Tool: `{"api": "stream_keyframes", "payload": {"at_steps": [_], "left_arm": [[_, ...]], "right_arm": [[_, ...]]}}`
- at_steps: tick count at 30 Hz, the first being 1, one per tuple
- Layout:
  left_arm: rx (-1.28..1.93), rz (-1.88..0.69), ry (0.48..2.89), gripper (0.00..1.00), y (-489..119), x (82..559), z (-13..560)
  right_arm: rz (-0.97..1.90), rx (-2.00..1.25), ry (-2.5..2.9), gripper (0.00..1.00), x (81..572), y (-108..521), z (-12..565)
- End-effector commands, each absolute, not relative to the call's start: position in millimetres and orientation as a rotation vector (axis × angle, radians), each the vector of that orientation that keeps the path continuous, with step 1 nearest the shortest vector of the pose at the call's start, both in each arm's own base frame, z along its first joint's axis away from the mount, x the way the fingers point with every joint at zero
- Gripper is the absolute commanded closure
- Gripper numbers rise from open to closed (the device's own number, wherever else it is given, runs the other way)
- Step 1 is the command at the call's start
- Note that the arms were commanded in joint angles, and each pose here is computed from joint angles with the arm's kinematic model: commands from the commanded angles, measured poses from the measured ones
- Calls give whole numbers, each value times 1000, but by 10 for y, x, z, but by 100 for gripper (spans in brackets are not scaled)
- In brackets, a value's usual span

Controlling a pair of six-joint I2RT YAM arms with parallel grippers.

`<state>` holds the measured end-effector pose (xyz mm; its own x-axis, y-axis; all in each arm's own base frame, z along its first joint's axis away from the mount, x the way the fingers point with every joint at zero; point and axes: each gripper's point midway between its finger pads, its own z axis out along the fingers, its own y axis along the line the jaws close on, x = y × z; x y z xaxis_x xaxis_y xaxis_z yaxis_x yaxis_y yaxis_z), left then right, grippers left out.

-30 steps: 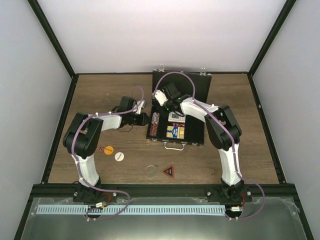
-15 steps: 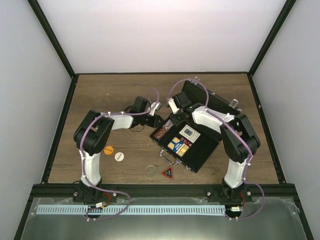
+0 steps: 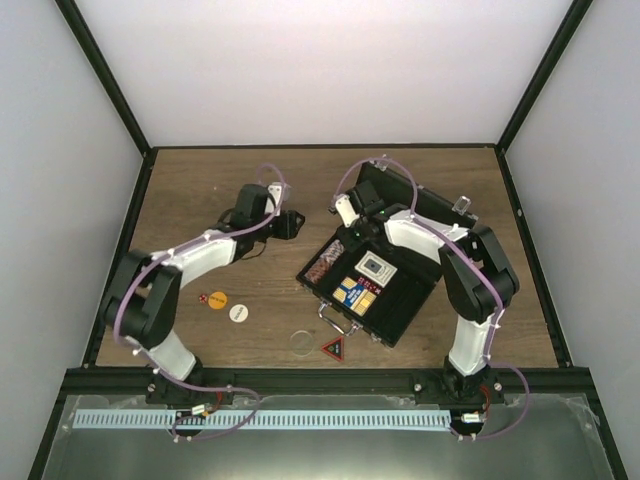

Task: Pack up texas hold em set

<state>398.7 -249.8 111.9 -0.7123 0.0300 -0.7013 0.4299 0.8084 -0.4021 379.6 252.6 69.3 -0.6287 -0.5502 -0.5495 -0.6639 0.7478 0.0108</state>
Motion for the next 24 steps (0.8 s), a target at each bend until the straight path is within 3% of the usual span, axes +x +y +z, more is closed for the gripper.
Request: {"api": "stream_keyframes", "payload": {"at_steps": [1,4,9,24], "left_arm": [[150,-558,2291,43,-2023,3918,1242],[68,-521,2307,31,-1775,3769,1309],[7,-502,2311,20,-1547,3526,1422],[-119,-431,2379,9,-1188,3014,1597]], "right_arm": [[362,-971,2427,81,3750,2674,638],[352,-971,2417,69,3766,2669,667],[353,-964,2396,57,3789,2678,756],[500,-823,2347,22,3595,2634,1260]]}}
